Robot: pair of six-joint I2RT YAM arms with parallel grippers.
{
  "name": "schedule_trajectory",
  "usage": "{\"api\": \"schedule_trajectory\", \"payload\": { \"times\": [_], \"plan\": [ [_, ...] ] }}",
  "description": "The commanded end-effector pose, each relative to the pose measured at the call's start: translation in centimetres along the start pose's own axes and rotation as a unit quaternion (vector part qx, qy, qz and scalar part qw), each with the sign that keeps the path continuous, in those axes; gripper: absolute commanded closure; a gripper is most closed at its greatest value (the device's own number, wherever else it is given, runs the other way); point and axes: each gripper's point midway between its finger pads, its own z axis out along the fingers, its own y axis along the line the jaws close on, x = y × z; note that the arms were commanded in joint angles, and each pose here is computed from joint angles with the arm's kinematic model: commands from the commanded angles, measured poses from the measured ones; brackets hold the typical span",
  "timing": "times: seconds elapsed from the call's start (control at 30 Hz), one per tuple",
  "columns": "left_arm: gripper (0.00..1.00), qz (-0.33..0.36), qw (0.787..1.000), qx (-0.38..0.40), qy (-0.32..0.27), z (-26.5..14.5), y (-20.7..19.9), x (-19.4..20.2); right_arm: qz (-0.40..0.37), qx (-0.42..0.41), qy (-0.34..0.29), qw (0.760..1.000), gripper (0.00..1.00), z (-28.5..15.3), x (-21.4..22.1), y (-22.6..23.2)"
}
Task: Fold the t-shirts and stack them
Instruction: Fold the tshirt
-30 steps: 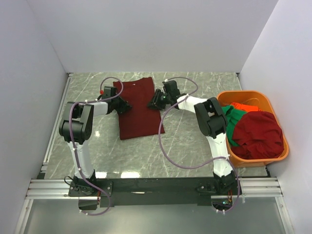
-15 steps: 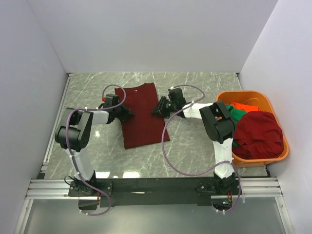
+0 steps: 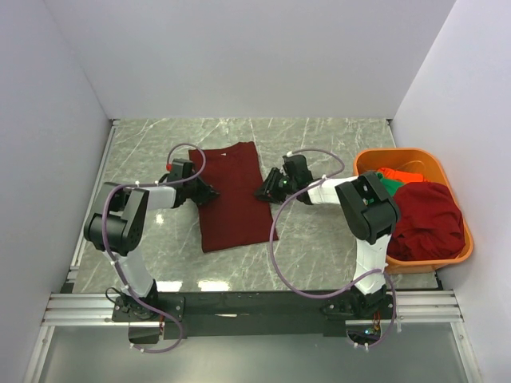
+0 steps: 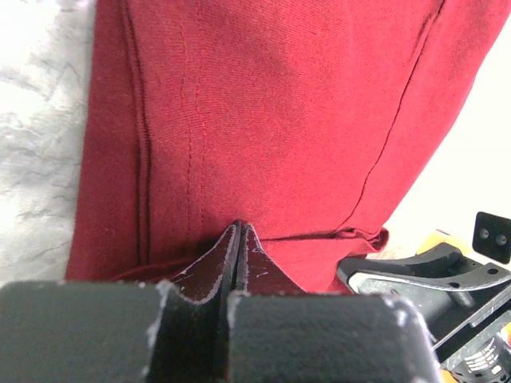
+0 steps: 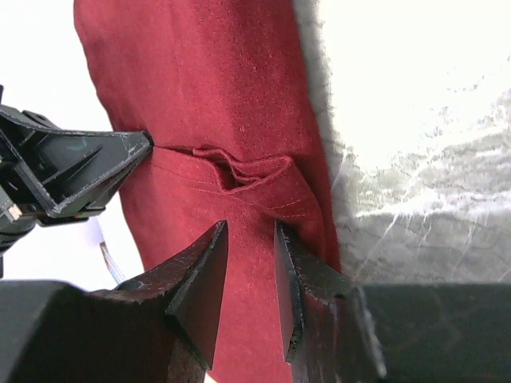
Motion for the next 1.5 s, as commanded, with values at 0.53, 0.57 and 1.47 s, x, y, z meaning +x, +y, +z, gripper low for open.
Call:
{"api": "schedule_trajectory", "payload": {
  "times": [0.53, 0.57, 1.47],
  "plan": [
    [0.97, 0.048, 0.997, -0.032, -0.056, -4.0, 1.8, -3.6, -0.008, 0.009, -0.017, 1.0, 0.62, -0.4, -3.2, 1.7],
    [0.97, 0.047, 0.997, -0.035, -0.054, -3.8, 2.0, -3.5, -0.007, 0.009, -0.017, 1.0, 0.62, -0.4, -3.3, 1.6],
    [0.99, 0.026, 0.999, -0.027, -0.035, -0.6, 0.3, -7.2, 0.01, 0.024, -0.028, 0.999, 0.62, -0.6, -4.8, 0.1]
  ]
}}
